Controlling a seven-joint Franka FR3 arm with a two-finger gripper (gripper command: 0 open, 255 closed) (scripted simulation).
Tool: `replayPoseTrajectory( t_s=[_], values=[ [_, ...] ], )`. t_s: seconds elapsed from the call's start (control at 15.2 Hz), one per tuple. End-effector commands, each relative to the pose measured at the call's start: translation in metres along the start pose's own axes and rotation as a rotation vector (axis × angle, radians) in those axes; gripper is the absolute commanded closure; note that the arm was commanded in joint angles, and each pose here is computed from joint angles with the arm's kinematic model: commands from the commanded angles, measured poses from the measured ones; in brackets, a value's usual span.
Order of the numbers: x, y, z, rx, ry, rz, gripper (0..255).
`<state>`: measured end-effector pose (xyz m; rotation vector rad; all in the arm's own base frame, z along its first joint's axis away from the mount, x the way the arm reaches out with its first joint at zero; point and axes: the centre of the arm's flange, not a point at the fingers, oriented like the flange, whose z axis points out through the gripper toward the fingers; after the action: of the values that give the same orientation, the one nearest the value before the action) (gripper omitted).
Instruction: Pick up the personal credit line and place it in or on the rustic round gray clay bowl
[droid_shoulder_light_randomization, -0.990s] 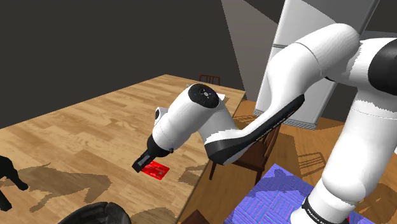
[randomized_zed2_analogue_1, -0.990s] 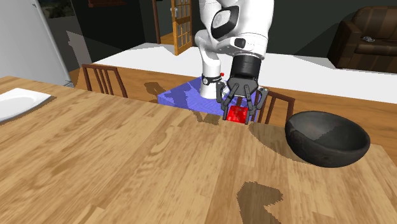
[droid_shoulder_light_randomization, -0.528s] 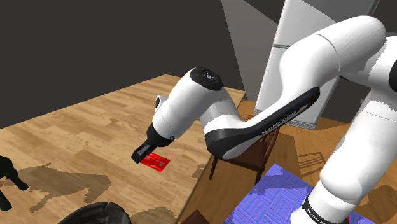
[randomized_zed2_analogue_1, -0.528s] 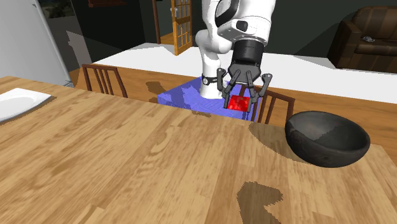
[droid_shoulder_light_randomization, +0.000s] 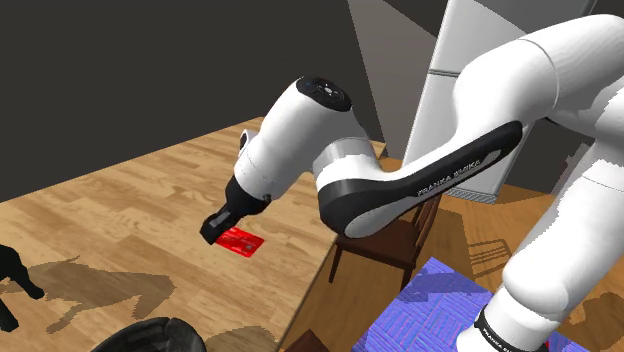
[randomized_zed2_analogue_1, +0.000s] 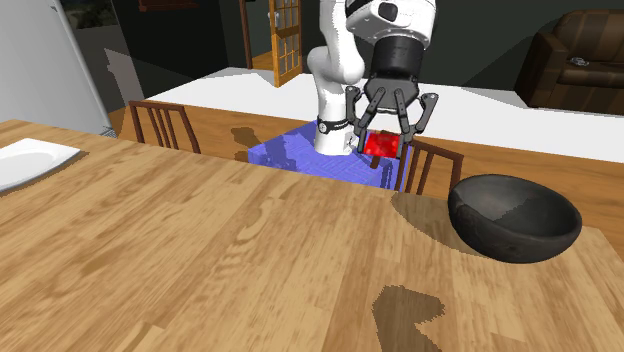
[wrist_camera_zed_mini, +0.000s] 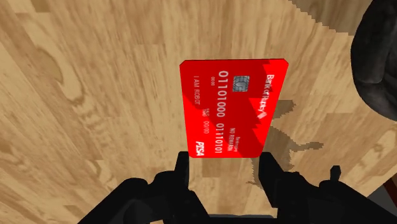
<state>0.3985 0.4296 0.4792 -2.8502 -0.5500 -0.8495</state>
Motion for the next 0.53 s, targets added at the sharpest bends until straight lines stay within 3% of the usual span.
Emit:
replayPoseTrajectory(
  t_s=[0.0, 0.46],
  values=[
    [0.0, -0.02, -0.004, -0.003, 0.002, -0.001, 255],
    [0.0, -0.112, -0.009, -0.003, 0.002, -0.001, 255]
  ],
)
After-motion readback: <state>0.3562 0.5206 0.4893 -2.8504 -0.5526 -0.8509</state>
